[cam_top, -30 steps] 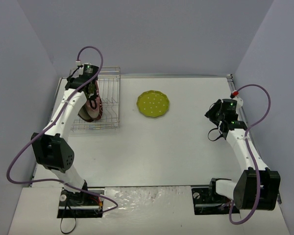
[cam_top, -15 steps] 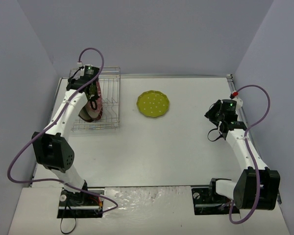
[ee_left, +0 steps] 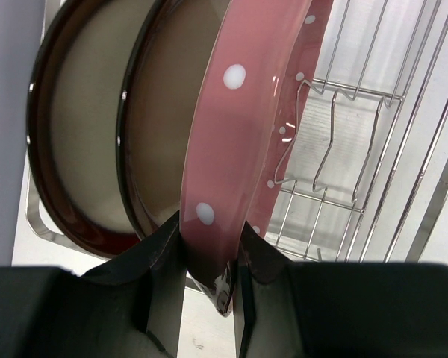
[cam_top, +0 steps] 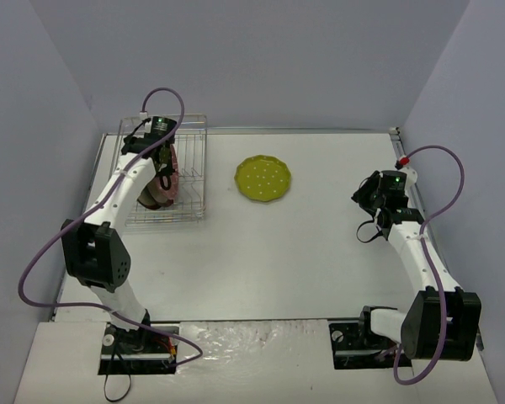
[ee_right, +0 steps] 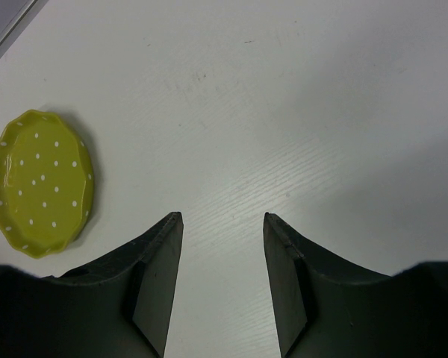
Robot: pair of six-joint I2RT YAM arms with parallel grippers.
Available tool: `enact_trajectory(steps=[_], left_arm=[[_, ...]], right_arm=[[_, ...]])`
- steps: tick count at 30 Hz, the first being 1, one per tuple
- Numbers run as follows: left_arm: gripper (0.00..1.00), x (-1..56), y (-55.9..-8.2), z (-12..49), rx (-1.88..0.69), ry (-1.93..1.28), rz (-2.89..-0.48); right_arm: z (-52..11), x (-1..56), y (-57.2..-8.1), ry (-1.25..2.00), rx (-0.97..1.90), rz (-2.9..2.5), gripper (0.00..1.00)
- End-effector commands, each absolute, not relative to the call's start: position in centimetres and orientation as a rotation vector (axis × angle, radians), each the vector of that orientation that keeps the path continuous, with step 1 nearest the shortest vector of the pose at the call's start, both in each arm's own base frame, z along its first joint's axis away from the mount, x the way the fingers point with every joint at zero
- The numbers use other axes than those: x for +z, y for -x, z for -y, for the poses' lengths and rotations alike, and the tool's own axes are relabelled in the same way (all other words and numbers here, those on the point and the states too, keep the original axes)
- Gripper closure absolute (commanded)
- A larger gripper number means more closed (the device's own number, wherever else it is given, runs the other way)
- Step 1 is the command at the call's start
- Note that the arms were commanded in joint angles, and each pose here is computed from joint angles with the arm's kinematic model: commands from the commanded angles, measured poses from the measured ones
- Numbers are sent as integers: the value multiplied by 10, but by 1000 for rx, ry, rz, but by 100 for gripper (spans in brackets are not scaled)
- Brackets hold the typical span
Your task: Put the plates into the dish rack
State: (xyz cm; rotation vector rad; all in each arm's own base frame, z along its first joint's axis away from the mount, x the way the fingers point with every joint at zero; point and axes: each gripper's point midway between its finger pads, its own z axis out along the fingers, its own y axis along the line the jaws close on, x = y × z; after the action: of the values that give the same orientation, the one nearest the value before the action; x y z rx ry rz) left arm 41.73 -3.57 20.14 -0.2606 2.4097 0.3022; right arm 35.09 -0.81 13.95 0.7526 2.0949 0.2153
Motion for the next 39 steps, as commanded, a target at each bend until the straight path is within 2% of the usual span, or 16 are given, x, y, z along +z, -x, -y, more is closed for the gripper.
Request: enact_trajectory(steps=[1,23,24,26,29,34,39], left_arm=[[100,235,-430,35,295,311,-2272],[100,205,-427,35,327,331,-2328],[99,205,-427,34,331,331,-2329],[88,207,-426,34,335,330,-2325],[77,213,-426,34,339,329,-2311],[67,223,-425,34,353,319,-2299],[66,234,-425,34,362,313,-2279]], right_arm=[[6,150,-361,-731,237,-2045,56],[5,151,-362,-727,236,-2047,56],[5,150,-362,-728,237,-2046,56],[5,150,-362,-727,235,-2049,56],[5,150,-361,-728,236,-2048,56],[5,150,-362,-726,238,-2046,56],[4,150,-361,-725,238,-2048,56]])
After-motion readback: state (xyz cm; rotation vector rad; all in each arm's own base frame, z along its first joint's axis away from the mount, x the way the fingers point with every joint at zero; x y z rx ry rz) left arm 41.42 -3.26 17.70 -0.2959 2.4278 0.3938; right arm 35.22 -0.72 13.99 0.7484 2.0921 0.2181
